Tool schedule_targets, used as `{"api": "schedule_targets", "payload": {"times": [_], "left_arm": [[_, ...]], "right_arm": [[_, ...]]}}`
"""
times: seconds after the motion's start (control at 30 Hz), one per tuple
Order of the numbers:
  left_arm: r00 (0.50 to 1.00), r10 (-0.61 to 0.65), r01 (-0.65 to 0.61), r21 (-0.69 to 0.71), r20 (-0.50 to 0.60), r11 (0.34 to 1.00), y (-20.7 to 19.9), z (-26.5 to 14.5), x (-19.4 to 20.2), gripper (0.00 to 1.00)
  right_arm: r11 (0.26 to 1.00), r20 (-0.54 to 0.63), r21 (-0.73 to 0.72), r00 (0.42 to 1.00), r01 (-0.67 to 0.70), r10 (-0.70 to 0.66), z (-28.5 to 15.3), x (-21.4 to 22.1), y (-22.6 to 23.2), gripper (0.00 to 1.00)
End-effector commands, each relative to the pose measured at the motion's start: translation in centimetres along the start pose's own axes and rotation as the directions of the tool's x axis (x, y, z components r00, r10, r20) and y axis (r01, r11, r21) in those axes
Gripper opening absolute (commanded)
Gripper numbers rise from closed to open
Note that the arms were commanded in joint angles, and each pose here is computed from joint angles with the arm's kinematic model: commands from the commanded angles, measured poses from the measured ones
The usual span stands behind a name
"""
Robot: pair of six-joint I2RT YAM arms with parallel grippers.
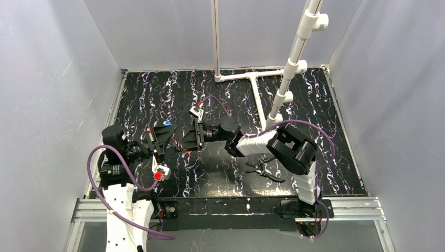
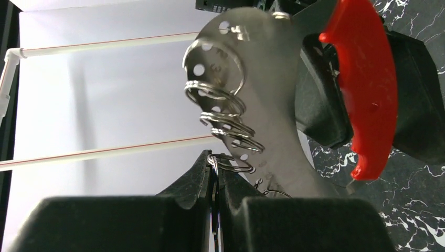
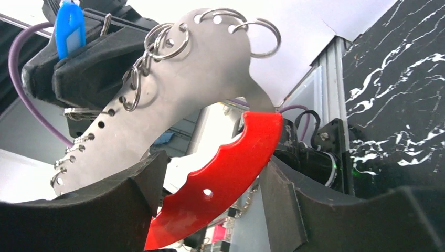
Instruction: Remove the keys from the keyring
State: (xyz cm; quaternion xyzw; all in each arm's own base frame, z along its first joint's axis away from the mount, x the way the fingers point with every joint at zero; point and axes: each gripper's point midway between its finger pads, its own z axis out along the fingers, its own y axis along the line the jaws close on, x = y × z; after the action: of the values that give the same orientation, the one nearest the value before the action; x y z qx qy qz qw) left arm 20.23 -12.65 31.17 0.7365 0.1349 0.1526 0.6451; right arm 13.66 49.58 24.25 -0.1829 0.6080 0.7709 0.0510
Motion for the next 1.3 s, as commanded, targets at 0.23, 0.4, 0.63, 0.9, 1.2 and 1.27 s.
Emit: {"api": "schedule_targets", "payload": {"times": [0.23, 0.4, 0.63, 0.9, 1.2, 1.27], "left_arm": [[0.993, 0.111, -0.109, -0.035, 0.041, 0.993, 0.7, 0.1, -1.0, 0.00], [0.999, 0.049, -0.049, -0.015, 0.004, 0.999, -0.3, -0.1, -1.0, 0.00], [0.975, -0.160, 0.173, 0.074, -0.154, 0.982, -5.7, -1.2, -0.9, 0.00], [0.934, -0.235, 0.273, 0.115, -0.270, 0.955, -10.8, -2.1, -1.1, 0.00], [0.886, -0.247, 0.284, 0.038, -0.392, 0.958, -11.3, -2.9, 2.1, 0.17], [0.873, -0.270, 0.306, 0.023, -0.405, 0.952, -11.2, -3.1, 2.3, 0.32]], "right_arm": [[0.998, 0.021, -0.067, 1.000, -0.007, 0.009, 1.2, -0.4, 1.8, 0.50], [0.998, 0.045, 0.066, 0.999, 0.011, -0.014, 0.6, -1.9, -0.5, 0.30], [0.875, -0.038, 0.408, 0.962, 0.261, -0.269, -2.7, -5.8, -4.4, 0.01], [0.552, -0.217, 0.670, 0.842, 0.496, -0.493, -5.6, -10.2, -5.0, 0.01], [0.422, -0.298, 0.703, 0.776, 0.572, -0.556, -5.6, -10.5, -4.3, 0.01], [0.410, -0.303, 0.704, 0.767, 0.580, -0.566, -5.5, -10.8, -4.1, 0.01]]}}
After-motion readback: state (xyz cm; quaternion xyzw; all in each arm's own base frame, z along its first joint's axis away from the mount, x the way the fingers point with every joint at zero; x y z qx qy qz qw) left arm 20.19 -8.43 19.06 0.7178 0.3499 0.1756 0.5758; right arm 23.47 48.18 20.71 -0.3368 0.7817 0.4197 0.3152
